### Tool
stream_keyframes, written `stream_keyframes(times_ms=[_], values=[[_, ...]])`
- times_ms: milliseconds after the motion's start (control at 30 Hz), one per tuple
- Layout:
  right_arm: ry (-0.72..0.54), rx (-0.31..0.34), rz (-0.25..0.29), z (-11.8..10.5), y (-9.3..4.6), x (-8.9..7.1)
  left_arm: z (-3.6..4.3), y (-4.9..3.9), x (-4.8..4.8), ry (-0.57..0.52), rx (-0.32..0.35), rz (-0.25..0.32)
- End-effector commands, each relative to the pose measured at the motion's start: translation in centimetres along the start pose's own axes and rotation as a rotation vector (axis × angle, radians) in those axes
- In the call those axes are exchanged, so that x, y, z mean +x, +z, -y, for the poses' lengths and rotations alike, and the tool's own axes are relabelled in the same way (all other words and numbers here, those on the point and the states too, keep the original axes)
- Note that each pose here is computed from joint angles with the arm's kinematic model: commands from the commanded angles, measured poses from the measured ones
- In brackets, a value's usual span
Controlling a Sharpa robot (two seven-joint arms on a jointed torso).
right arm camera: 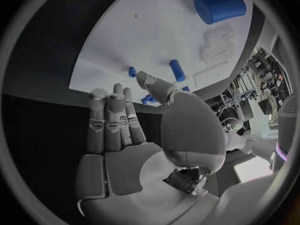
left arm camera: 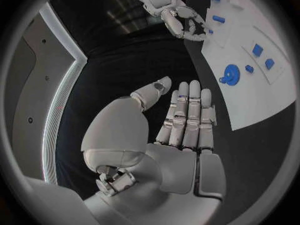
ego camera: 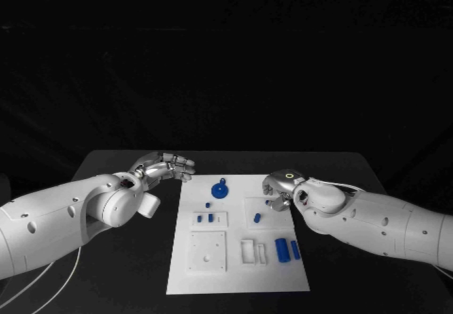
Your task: Assemble the parts on the task board
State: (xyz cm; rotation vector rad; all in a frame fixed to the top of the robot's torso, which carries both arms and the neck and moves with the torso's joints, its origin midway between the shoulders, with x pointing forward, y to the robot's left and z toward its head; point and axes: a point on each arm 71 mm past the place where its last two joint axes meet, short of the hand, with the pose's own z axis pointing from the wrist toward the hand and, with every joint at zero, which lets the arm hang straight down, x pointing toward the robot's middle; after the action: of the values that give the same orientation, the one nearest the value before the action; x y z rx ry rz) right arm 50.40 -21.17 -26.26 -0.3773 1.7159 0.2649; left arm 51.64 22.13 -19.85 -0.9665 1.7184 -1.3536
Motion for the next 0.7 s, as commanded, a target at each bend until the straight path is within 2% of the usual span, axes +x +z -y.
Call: stream_keyframes(times_ms=[33, 700], values=[[-0.023, 0.001, -0.008, 0.0, 0.1, 0.2, 0.08, 0.05, -0.17, -0.011, 0.004, 0.01], [-0.008, -0.007, -0.056, -0.5, 0.4, 1.5, 0.12, 0.09, -0.14, -0.012, 0.011, 0.004]])
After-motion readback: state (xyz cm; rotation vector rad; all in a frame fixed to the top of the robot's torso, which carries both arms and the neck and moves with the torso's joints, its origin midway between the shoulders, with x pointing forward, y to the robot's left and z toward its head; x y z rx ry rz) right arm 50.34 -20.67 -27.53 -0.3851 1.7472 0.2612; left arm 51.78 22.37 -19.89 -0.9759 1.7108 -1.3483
